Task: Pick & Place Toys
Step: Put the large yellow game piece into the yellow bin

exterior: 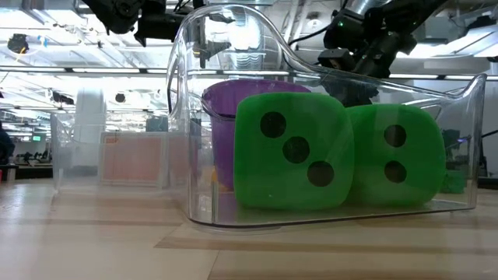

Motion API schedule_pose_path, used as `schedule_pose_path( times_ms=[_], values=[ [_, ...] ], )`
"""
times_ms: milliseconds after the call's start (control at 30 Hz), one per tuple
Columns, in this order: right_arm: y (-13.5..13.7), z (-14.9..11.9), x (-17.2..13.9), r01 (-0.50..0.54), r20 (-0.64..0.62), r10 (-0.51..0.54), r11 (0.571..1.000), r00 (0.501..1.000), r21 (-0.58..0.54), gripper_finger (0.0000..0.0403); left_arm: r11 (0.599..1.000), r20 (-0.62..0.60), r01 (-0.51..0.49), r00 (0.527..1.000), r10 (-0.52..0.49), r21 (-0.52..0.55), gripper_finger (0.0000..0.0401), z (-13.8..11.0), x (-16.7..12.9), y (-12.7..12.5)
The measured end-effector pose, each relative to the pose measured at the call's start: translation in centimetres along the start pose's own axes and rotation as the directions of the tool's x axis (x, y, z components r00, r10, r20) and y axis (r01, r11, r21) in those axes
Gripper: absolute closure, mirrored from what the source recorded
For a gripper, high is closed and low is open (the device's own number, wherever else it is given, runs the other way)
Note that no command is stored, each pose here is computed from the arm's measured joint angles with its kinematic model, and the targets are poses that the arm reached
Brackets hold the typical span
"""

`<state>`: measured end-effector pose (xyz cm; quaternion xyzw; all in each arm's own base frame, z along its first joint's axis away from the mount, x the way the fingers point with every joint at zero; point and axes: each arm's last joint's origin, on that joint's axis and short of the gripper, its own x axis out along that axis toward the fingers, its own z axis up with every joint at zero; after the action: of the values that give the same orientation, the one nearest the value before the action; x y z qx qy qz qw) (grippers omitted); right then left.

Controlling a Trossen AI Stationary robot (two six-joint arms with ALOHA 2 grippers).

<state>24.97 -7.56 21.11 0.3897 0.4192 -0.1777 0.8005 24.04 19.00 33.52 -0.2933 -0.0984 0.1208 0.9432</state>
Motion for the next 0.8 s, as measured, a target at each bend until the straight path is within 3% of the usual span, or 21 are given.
schedule_pose_path(
  times_ms=[567, 800],
  values=[
    [0.86, -0.40, 0.19, -0.012, 0.009, 0.012, 0.999, 1.000, -0.046, 0.0274, 1.000, -0.004, 0.006, 1.000, -0.006, -0.001, 0.0105, -0.16, 0.10, -0.20],
    [0.87, -0.38, 0.18, -0.014, 0.011, 0.014, 0.999, 1.000, -0.052, 0.0253, 1.000, -0.014, 0.020, 1.000, -0.020, 0.000, 0.0105, -0.39, 0.24, -0.50]
  ],
)
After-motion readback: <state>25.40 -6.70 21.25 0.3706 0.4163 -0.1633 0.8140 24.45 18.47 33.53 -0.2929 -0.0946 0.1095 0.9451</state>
